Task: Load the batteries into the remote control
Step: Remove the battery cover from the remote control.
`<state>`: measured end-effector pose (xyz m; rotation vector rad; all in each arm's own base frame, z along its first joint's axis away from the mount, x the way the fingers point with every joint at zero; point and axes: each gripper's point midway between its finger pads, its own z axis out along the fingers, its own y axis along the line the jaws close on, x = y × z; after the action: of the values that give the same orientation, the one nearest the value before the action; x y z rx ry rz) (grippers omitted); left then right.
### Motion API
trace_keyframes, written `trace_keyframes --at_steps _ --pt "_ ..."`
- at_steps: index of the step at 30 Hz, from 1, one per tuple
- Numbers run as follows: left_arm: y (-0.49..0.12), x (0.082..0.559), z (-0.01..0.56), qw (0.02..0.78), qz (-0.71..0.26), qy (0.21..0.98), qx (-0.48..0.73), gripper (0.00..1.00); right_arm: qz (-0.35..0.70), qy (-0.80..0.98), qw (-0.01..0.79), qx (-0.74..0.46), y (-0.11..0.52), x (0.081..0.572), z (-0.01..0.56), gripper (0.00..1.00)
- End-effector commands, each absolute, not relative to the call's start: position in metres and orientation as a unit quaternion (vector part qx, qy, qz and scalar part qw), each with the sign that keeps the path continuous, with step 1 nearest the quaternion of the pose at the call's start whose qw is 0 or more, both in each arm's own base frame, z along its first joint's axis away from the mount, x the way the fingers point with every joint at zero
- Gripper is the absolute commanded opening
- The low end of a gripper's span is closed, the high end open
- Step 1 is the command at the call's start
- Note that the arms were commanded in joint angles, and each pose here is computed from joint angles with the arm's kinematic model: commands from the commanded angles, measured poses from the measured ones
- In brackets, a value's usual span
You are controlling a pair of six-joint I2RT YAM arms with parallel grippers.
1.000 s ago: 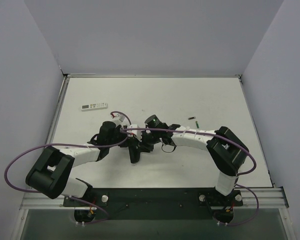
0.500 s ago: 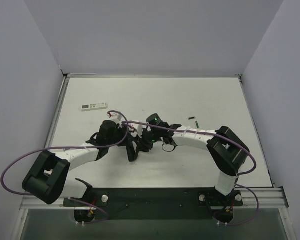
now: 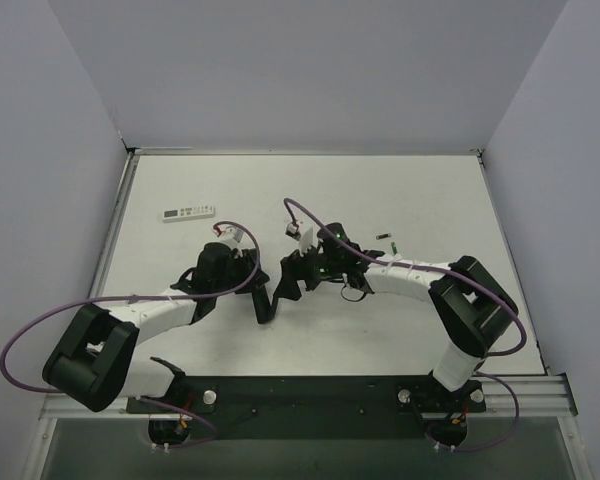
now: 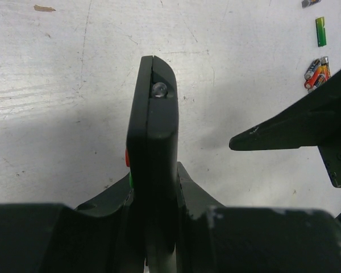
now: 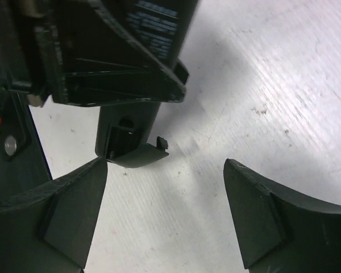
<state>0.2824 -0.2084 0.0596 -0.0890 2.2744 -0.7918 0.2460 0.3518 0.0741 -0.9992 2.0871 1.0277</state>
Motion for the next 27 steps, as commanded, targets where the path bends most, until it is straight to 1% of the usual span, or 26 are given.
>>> trace_keyframes --at_steps 1,3,5,9,13,17,22,25,27 --pt "-0.207 0.284 0.066 0.382 -0.316 0.868 -0.041 0.00 0.451 0.820 0.287 -0.205 0.356 0.254 0.101 0.82" --pt "-0.207 0.282 0.066 0.380 -0.324 0.865 -0.052 0.00 0.466 0.834 0.260 -0.141 0.357 0.252 0.102 0.84" --pt "-0.208 0.282 0.068 0.383 -0.332 0.860 -0.061 0.00 0.469 0.846 0.237 -0.087 0.354 0.248 0.092 0.84" --pt "-0.208 0.283 0.073 0.389 -0.340 0.854 -0.067 0.00 0.496 0.836 0.221 -0.076 0.365 0.240 0.095 0.84" --pt "-0.209 0.283 0.076 0.391 -0.344 0.851 -0.070 0.00 0.483 0.848 0.203 -0.081 0.374 0.230 0.082 0.82" --pt "-0.209 0.283 0.077 0.390 -0.347 0.850 -0.074 0.00 0.470 0.859 0.192 -0.067 0.375 0.228 0.068 0.75" --pt "-0.209 0.283 0.079 0.392 -0.350 0.848 -0.076 0.00 0.456 0.868 0.190 -0.049 0.370 0.229 0.056 0.72" --pt "-0.210 0.283 0.080 0.392 -0.352 0.846 -0.079 0.00 0.470 0.862 0.185 -0.049 0.375 0.228 0.056 0.67" --pt "-0.210 0.284 0.081 0.392 -0.354 0.845 -0.081 0.00 0.473 0.861 0.181 -0.044 0.377 0.227 0.055 0.62"
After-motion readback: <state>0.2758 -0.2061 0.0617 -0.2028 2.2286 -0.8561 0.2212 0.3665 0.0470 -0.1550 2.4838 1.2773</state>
